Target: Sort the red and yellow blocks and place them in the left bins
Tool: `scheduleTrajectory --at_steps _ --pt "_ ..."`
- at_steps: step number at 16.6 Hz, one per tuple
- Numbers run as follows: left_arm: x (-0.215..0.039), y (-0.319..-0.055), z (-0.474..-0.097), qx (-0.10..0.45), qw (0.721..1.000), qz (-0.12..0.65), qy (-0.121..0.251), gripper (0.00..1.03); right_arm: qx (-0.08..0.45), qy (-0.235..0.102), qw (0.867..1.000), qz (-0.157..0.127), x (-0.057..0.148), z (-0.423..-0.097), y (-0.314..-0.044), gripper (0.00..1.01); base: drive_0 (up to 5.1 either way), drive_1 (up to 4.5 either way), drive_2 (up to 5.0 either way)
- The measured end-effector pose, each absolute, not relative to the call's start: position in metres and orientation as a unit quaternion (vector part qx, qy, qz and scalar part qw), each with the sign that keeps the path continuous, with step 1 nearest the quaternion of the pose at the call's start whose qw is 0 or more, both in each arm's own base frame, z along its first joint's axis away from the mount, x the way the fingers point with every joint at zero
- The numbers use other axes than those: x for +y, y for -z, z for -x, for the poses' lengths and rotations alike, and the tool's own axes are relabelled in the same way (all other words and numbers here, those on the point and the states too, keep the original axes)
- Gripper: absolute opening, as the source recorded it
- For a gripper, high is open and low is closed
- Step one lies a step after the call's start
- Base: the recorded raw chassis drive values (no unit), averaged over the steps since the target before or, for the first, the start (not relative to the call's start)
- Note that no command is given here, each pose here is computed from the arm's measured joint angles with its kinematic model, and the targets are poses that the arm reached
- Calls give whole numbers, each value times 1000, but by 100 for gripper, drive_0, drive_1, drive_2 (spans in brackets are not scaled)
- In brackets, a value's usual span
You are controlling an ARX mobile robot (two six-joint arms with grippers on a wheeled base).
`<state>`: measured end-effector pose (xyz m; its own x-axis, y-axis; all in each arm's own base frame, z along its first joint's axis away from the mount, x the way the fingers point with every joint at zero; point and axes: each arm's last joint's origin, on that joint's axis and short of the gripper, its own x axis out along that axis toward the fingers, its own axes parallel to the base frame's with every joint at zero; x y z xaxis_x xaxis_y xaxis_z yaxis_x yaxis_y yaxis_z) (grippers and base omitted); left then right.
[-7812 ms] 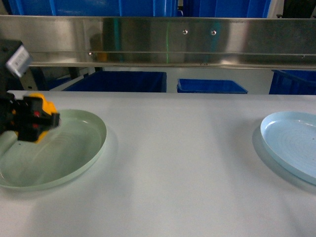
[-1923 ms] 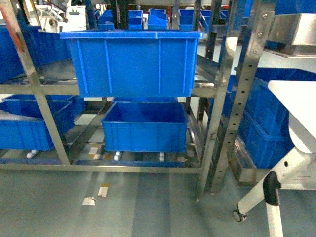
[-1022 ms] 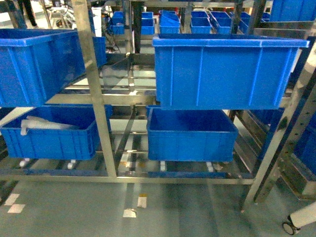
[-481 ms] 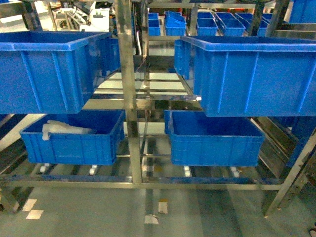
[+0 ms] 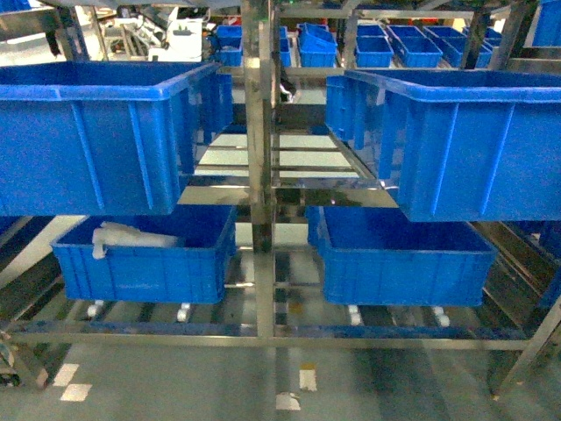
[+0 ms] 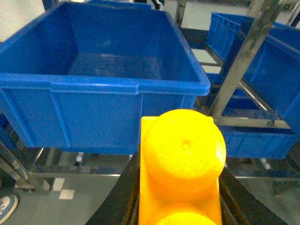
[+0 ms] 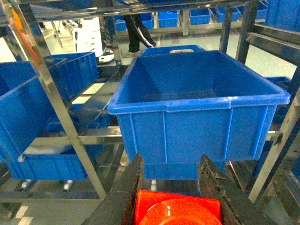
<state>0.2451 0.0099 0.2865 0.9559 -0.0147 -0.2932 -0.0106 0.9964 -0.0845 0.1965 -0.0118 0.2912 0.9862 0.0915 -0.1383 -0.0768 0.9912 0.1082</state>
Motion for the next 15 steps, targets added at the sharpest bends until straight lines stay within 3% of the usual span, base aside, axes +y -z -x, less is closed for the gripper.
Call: scheduleTrajectory --at_steps 15 --pt "10 -287 -245 146 988 43 0 28 71 -43 995 -51 -12 -197 -291 29 -7 409 -424"
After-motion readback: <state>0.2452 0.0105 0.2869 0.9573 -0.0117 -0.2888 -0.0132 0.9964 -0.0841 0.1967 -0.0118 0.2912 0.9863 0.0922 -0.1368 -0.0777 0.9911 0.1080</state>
